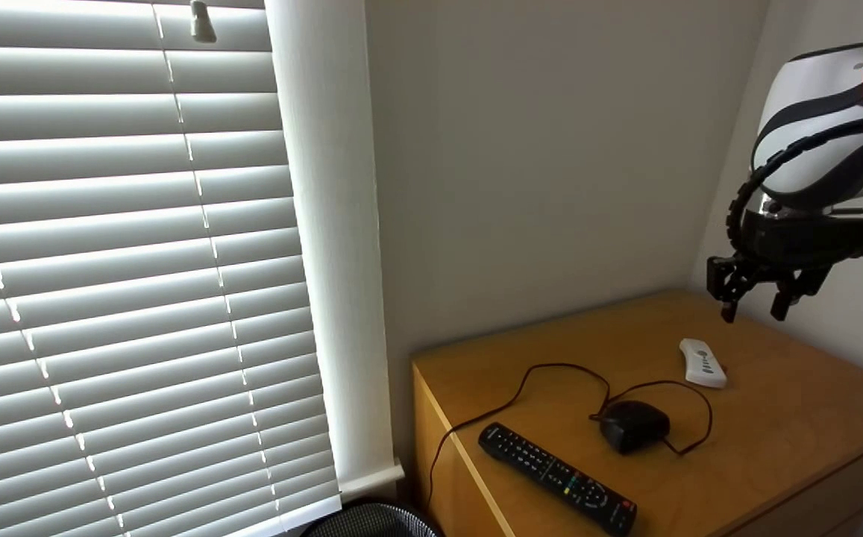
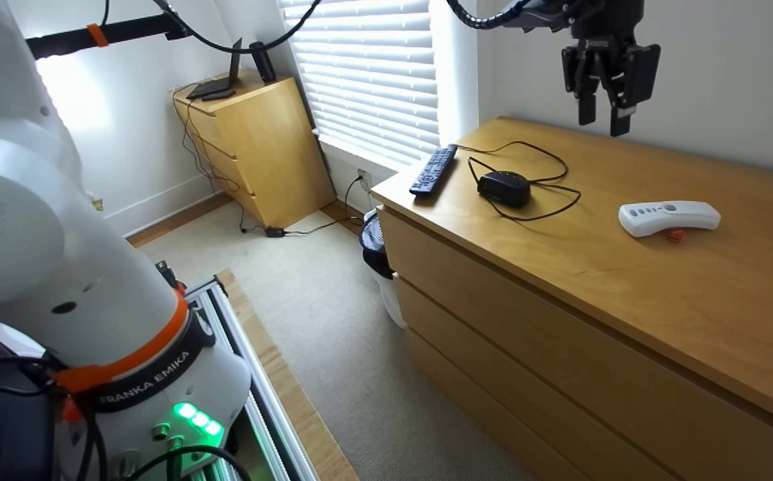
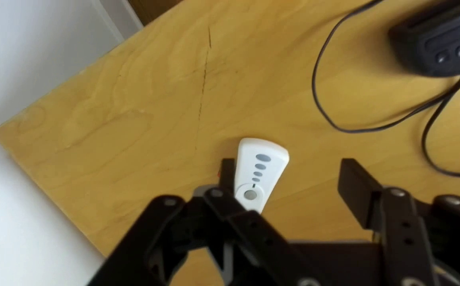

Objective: Push a button on the white remote

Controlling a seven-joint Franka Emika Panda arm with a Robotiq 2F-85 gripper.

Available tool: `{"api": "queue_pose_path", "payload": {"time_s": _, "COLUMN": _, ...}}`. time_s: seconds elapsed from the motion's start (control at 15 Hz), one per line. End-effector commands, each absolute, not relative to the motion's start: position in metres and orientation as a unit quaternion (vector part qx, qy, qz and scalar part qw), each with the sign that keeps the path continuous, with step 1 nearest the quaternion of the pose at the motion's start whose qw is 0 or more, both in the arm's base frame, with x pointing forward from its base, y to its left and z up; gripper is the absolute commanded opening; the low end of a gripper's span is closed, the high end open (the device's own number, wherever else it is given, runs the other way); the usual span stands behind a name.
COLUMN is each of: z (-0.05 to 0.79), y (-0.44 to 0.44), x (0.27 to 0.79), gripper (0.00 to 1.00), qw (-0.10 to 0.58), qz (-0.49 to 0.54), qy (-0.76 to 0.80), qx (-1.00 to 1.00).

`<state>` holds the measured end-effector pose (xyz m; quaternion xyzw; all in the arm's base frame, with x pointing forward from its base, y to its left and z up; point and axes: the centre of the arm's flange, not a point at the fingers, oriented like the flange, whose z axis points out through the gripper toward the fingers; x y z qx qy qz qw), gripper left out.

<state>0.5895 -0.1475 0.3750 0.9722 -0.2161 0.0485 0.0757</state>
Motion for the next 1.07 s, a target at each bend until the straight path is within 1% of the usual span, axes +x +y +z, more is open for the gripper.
{"api": "queue_pose_path", "payload": {"time_s": 0.0, "z": 0.398, "y": -0.124, "x": 0.544, "gripper": 0.99, "qw": 0.052, "qz": 0.033, "qy": -0.166, "qx": 0.984}}
{"api": "queue_pose_path", "payload": {"time_s": 0.27, "z": 0.418, "y": -0.107, "x": 0.52, "gripper": 1.0, "qw": 0.037, "qz": 0.022, "qy": -0.131, "qx": 0.99}}
{"api": "queue_pose_path", "payload": {"time_s": 0.47, "z": 0.429, "y": -0.108, "x": 0.5, "gripper": 1.0, "qw": 0.039, "qz": 0.003, "qy": -0.115, "qx": 0.993}}
{"api": "queue_pose_path", "payload": {"time_s": 0.53, "z": 0.421, "y": -0.105, "x": 0.529, "gripper": 1.0, "qw": 0.049, "qz": 0.018, "qy": -0.127, "qx": 0.99}}
{"api": "queue_pose_path", "payload": {"time_s": 1.0, "z": 0.423, "y": -0.104, "x": 0.529, "gripper": 1.0, "qw": 0.05, "qz": 0.016, "qy": -0.125, "qx": 0.991}}
